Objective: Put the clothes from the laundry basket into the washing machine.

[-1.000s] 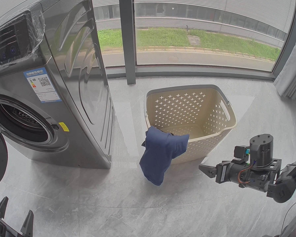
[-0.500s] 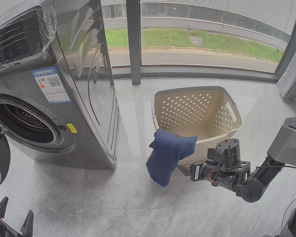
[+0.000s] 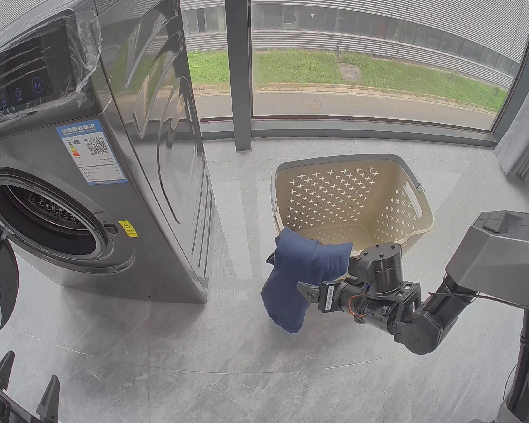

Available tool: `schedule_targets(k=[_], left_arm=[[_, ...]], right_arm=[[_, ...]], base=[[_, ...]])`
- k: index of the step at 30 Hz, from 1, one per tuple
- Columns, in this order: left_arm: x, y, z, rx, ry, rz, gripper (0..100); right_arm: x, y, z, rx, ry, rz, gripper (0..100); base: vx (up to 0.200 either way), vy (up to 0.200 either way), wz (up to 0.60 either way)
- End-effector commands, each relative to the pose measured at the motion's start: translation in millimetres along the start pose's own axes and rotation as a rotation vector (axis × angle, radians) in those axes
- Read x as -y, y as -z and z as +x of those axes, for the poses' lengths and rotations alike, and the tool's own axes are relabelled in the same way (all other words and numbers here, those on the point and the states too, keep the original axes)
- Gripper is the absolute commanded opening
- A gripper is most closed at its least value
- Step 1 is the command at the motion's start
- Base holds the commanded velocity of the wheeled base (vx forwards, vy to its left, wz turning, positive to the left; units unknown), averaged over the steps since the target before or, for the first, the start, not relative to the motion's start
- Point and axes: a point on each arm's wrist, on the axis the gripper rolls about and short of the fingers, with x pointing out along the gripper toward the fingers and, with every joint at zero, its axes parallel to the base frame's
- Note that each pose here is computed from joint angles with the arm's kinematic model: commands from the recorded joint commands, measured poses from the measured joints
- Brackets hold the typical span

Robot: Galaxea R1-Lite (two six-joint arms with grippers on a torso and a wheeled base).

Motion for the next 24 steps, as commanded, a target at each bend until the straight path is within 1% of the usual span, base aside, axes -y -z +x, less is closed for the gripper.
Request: schedule_targets(k=[1, 6, 9, 14, 21, 24], left_arm=[[-0.1, 5.2, 0.3, -0.004, 0.000, 0.000, 100], [-0.1, 5.2, 0.3, -0.004, 0.000, 0.000, 100], [-0.1, 5.3, 0.3, -0.006, 0.000, 0.000, 100], [-0.1, 5.3, 0.3, -0.006, 0.000, 0.001, 100], [-0.1, 5.3, 0.3, -0.006, 0.000, 0.004, 100], [-0.1, 5.3, 0.3, -0.006, 0.000, 0.004, 100]], right_arm=[[-2.1, 2.9, 13.0, 0.002, -0.004, 0.007, 100], [-3.2, 4.5, 24.7, 0.009, -0.006, 0.011, 100], [-4.7, 0.8, 29.7, 0.027, -0.012, 0.014, 100], [-6.5, -1.6, 39.5, 0.045, -0.018, 0.032, 100], [-4.0, 4.6, 53.4, 0.042, -0.010, 0.036, 100], [-5.3, 2.0, 55.6, 0.056, -0.016, 0.042, 100]], base=[[0.000, 0.000, 0.00], [0.000, 0.000, 0.00], [0.000, 0.000, 0.00], [0.000, 0.000, 0.00], [0.000, 0.000, 0.00], [0.000, 0.000, 0.00]])
